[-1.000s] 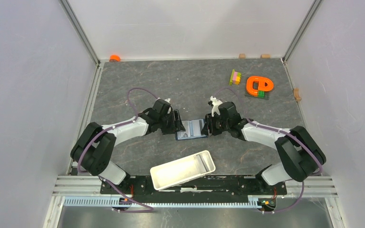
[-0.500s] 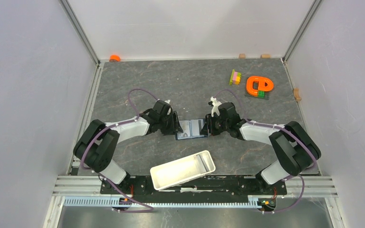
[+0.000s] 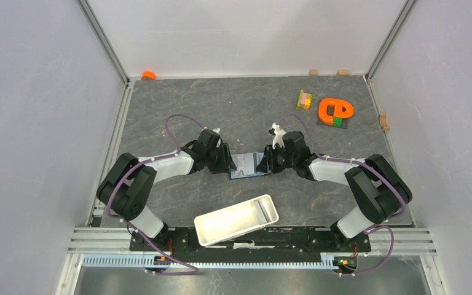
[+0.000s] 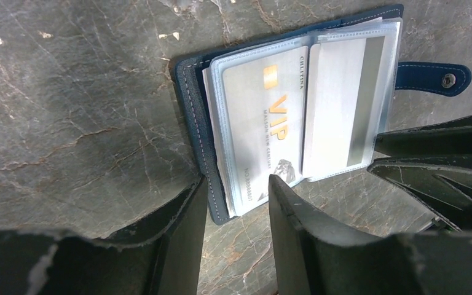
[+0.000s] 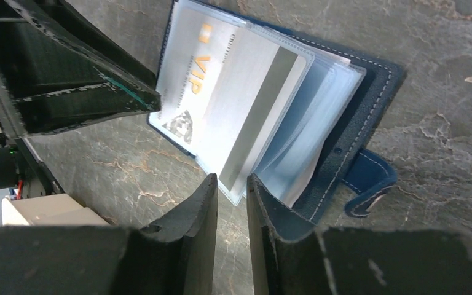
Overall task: Put the credit cards into the card holder
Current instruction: Insert the credit card into the card holder.
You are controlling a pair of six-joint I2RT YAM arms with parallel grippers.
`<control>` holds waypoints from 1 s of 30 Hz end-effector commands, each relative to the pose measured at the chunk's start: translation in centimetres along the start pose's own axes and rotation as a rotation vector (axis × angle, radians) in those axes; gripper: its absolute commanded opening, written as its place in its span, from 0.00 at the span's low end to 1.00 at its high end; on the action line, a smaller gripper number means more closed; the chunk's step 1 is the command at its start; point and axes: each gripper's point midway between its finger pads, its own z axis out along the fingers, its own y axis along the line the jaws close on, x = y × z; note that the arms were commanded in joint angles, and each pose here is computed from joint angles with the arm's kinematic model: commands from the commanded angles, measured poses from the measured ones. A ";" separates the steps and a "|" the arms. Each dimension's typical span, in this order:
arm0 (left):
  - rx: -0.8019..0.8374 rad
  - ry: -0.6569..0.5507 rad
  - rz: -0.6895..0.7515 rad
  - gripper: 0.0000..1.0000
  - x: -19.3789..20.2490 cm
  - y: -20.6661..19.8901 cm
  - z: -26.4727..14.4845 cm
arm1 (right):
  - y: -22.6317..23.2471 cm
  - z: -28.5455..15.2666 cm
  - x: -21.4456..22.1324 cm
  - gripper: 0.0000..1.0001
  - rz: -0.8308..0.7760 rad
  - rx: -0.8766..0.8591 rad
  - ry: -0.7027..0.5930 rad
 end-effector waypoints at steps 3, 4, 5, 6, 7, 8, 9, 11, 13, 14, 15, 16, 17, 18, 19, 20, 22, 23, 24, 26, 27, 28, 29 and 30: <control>-0.010 0.025 0.025 0.48 0.8 0.7 0.7 | 2.3 -0.6 -2.6 0.29 -0.041 -0.084 -0.092; -0.009 0.025 0.025 0.48 0.8 0.7 0.7 | 2.3 -0.6 -2.5 0.29 -0.044 -0.087 -0.091; -0.006 0.025 0.025 0.48 0.8 0.6 0.7 | 2.4 -0.5 -2.6 0.29 -0.047 -0.093 -0.093; -0.003 0.025 0.025 0.48 0.8 0.6 0.7 | 2.4 -0.4 -2.6 0.29 -0.045 -0.097 -0.092; 0.001 0.026 0.026 0.48 0.7 0.4 0.7 | 2.5 -0.3 -2.7 0.29 -0.048 -0.103 -0.094; 0.002 0.026 0.026 0.48 0.7 0.4 0.7 | 2.6 -0.2 -2.7 0.29 -0.048 -0.109 -0.092; 0.006 0.026 0.028 0.48 0.7 0.3 0.6 | 2.7 -0.2 -2.7 0.29 -0.049 -0.112 -0.095; 0.009 0.027 0.028 0.48 0.7 0.2 0.6 | 2.9 -0.3 -3.0 0.30 -0.058 -0.117 -0.104; 0.011 0.025 0.030 0.47 0.6 0.2 0.6 | 3.3 -0.4 -3.4 0.30 -0.075 -0.123 -0.117; 0.012 0.026 0.030 0.47 0.6 0.2 0.6 | 3.5 -0.5 -3.6 0.31 -0.086 -0.121 -0.124; 0.013 0.026 0.030 0.47 0.6 0.1 0.6 | 3.7 -0.6 -3.8 0.32 -0.099 -0.121 -0.130; 0.014 0.026 0.030 0.47 0.6 0.1 0.6 | 3.7 -0.5 -3.9 0.32 -0.111 -0.112 -0.131; 0.017 0.025 0.030 0.47 0.5 0.0 0.6 | 3.8 -0.5 -4.1 0.33 -0.124 -0.104 -0.134; 0.019 0.028 0.031 0.47 0.5 0.0 0.7 | 3.8 -0.4 -4.1 0.33 -0.135 -0.094 -0.131; 0.019 0.027 0.031 0.47 0.5 -0.1 0.7 | 3.8 -0.3 -4.1 0.33 -0.142 -0.084 -0.126; 0.022 0.027 0.031 0.47 0.5 -0.1 0.7 | 3.7 -0.1 -4.2 0.33 -0.150 -0.072 -0.124; 0.023 0.029 0.030 0.47 0.5 -0.1 0.7 | 3.4 0.1 -4.1 0.34 -0.161 -0.045 -0.119; 0.024 0.028 0.030 0.47 0.5 -0.2 0.7 | 3.1 0.2 -4.2 0.34 -0.164 -0.026 -0.118; 0.024 0.028 0.029 0.47 0.5 -0.2 0.6 | 2.9 0.2 -4.2 0.34 -0.165 -0.010 -0.116; 0.024 0.026 0.030 0.47 0.5 -0.2 0.6 | 2.7 0.2 -4.3 0.34 -0.176 0.007 -0.118; 0.024 0.027 0.030 0.47 0.5 -0.2 0.6 | 2.7 0.2 -4.4 0.35 -0.183 0.011 -0.118; 0.025 0.025 0.029 0.47 0.4 -0.2 0.6 | 2.9 0.3 -4.4 0.36 -0.195 0.014 -0.117; 0.027 0.024 0.030 0.47 0.4 -0.3 0.6 | 3.0 0.3 -4.5 0.37 -0.206 0.019 -0.116; 0.027 0.023 0.029 0.47 0.4 -0.3 0.5 | 3.3 0.4 -4.5 0.38 -0.221 0.021 -0.115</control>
